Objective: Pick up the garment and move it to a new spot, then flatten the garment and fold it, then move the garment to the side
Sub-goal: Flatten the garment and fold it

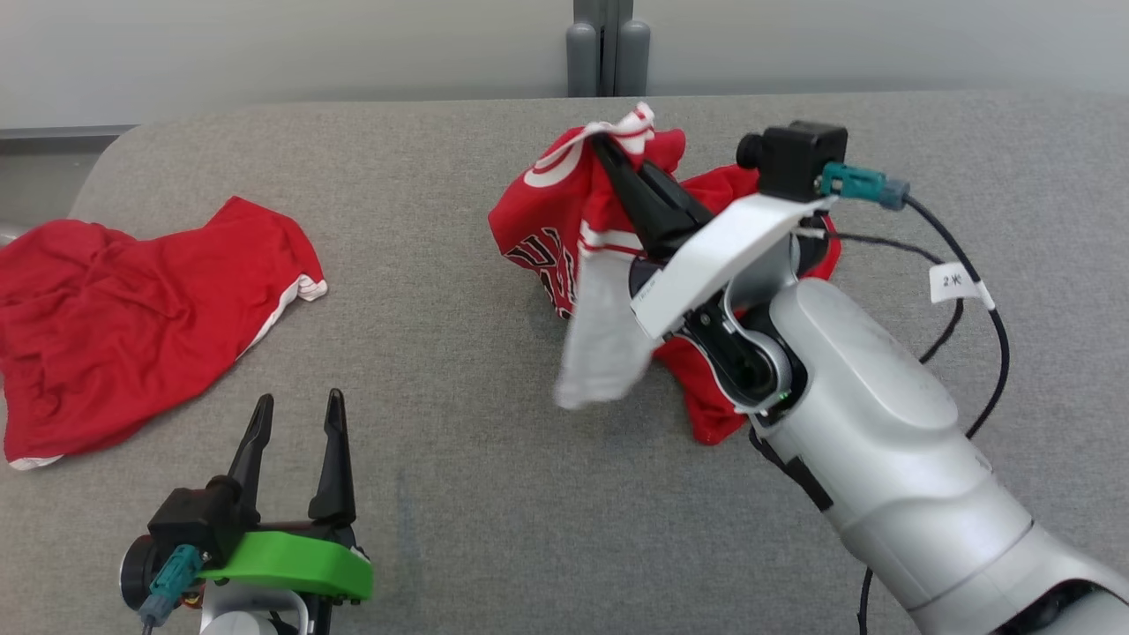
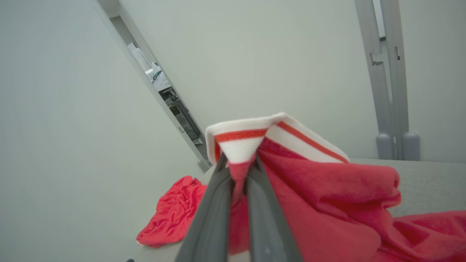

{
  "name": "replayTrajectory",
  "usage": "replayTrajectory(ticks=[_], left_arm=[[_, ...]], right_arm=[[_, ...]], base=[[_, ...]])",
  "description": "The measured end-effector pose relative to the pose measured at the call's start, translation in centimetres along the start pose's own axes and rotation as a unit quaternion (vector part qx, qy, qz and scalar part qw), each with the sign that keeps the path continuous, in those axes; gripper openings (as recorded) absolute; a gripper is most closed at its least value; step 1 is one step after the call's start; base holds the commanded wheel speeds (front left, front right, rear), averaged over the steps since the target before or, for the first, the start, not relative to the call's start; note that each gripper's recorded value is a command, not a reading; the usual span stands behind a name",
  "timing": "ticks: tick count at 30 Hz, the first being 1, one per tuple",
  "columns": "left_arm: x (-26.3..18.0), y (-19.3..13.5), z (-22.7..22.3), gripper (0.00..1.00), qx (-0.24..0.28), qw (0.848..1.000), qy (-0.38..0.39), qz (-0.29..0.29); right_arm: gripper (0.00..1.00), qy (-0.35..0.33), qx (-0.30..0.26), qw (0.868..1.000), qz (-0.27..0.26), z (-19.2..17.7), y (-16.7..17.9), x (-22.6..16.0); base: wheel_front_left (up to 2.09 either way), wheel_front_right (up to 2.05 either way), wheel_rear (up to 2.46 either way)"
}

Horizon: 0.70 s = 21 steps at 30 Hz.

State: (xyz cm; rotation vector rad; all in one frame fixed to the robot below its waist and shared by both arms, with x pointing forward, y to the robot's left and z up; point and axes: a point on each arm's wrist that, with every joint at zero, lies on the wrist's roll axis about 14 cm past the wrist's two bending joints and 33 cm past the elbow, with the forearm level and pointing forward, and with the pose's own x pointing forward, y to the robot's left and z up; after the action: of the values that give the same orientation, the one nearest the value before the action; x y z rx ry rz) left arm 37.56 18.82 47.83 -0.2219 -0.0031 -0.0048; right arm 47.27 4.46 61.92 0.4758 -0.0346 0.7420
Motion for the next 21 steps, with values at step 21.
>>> replayTrajectory(ticks=[21], left_arm=[[1.3,-1.5,-0.8,1.0,-0.005,1.0,0.008,-0.021]], right_arm=[[0.0,-0.212,0.049,0.975,-0.042,14.1,-4.0,2.3]], base=[[0.0,0.0,0.0]])
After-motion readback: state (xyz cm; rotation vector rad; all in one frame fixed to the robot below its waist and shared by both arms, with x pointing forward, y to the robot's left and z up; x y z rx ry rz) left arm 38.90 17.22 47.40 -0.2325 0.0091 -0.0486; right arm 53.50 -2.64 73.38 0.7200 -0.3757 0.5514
